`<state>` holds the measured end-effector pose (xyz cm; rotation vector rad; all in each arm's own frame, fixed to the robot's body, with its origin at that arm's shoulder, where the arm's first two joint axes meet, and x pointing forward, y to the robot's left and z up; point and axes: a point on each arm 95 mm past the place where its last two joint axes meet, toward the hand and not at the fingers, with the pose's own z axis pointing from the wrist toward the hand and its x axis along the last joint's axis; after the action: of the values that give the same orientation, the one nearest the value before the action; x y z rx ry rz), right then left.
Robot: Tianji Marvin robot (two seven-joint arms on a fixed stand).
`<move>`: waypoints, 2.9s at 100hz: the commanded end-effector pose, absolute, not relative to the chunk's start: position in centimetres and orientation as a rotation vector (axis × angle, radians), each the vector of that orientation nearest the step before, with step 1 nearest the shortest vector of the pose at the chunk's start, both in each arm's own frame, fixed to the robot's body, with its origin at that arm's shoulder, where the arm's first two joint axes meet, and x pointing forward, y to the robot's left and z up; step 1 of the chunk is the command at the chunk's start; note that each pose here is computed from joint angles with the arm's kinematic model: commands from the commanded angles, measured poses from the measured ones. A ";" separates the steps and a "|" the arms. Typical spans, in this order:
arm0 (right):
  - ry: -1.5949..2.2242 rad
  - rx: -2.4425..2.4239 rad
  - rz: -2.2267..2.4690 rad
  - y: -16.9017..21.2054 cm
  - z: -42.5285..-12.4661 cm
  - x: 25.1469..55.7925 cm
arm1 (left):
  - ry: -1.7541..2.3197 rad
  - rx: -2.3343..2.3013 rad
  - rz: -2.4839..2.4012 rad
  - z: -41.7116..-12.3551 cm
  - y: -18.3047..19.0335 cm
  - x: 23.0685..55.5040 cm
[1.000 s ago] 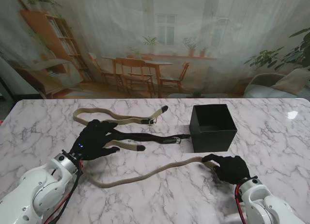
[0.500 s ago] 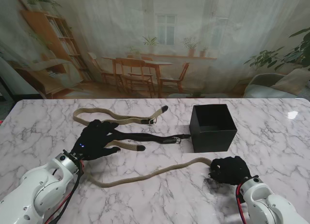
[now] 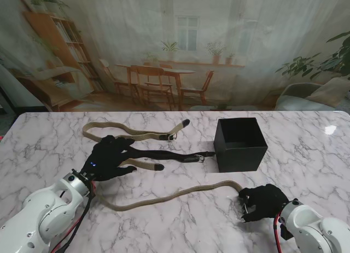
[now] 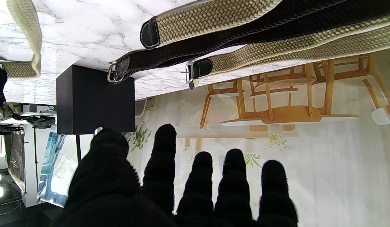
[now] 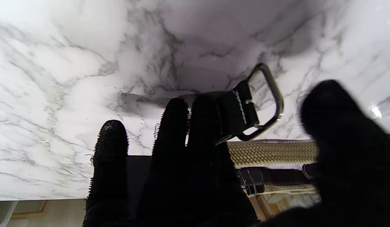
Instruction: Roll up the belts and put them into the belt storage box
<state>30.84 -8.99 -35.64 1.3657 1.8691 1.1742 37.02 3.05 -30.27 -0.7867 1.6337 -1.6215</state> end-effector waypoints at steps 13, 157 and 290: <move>1.903 1.314 1.127 -9.2 -35.8 30.7 | 1.651 -0.800 -1.610 -30.6 2.9 37.0; 1.772 1.206 1.262 -7.4 -38.6 32.2 | 1.664 -0.798 -1.607 -30.7 2.8 37.1; 1.642 1.175 1.443 -6.2 -39.7 33.0 | 1.669 -0.791 -1.614 -30.8 2.6 37.2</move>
<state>33.44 -6.31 -38.92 1.1910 1.6211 1.4528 37.27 2.65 -30.55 -0.7836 1.6525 -1.6209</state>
